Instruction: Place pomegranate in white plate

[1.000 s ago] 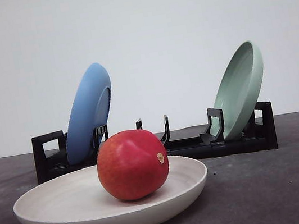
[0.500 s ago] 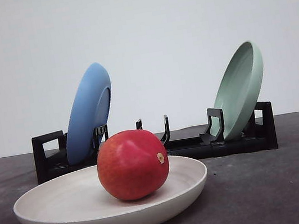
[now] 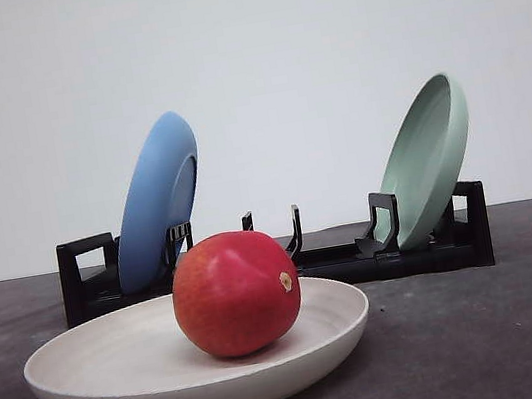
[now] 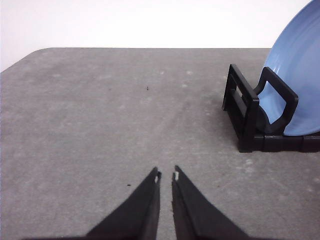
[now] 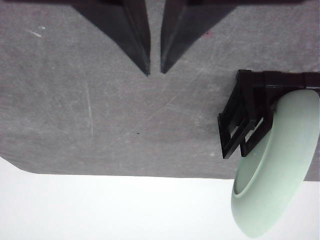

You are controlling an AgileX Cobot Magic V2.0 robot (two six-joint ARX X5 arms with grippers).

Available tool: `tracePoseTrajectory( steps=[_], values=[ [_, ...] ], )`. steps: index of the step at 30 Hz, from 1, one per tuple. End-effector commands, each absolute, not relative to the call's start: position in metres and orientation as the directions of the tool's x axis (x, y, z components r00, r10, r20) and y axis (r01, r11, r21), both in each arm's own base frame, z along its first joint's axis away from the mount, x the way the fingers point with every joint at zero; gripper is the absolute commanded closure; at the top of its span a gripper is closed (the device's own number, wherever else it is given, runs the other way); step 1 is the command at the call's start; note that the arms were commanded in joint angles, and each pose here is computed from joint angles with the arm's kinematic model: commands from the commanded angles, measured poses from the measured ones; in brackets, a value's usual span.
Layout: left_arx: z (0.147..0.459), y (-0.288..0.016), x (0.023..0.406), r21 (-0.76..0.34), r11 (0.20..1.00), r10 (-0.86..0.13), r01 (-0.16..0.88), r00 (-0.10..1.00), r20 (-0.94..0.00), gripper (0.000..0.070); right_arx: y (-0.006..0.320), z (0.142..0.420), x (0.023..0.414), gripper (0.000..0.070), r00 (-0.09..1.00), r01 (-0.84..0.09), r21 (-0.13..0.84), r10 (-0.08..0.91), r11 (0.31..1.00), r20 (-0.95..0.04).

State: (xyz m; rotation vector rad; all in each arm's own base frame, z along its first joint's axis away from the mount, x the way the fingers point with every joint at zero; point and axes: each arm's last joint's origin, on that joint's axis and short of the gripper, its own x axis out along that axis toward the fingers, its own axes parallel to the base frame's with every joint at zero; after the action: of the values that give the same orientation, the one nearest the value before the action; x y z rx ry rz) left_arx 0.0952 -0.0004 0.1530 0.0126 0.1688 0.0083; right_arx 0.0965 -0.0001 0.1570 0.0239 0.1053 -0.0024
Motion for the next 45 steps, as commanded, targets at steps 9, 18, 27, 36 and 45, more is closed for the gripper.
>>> tracePoseTrajectory(
  steps=[9,18,27,36,45],
  values=[
    [0.1493,-0.0004,0.0956,0.013,1.000,0.007,-0.004,0.984,-0.177,0.0674,-0.0002,0.1569,0.0968,0.0667,0.995,0.006,0.035,-0.002,0.999,-0.097],
    [0.1494,-0.0004,0.0956,0.013,1.000,0.007,-0.004,0.984,-0.177,0.0674,-0.0002,0.1569,0.0968,0.0667,0.995,0.006,0.035,-0.002,0.999,-0.097],
    [0.1494,-0.0004,0.0956,0.013,1.000,0.007,-0.004,0.984,-0.177,0.0674,-0.0002,0.1569,0.0968,0.0667,0.995,0.006,0.035,-0.002,0.999,-0.097],
    [0.1494,-0.0004,0.0956,0.013,1.000,0.007,-0.004,0.984,-0.177,0.0674,-0.0002,0.1569,0.0968,0.0667,0.995,0.006,0.035,-0.002,0.999,-0.097],
    [0.1493,-0.0004,0.0956,0.013,1.000,0.007,-0.004,0.984,-0.177,0.0674,-0.0002,0.1569,0.0968,0.0667,0.995,0.006,0.035,-0.002,0.999,-0.097]
  ],
)
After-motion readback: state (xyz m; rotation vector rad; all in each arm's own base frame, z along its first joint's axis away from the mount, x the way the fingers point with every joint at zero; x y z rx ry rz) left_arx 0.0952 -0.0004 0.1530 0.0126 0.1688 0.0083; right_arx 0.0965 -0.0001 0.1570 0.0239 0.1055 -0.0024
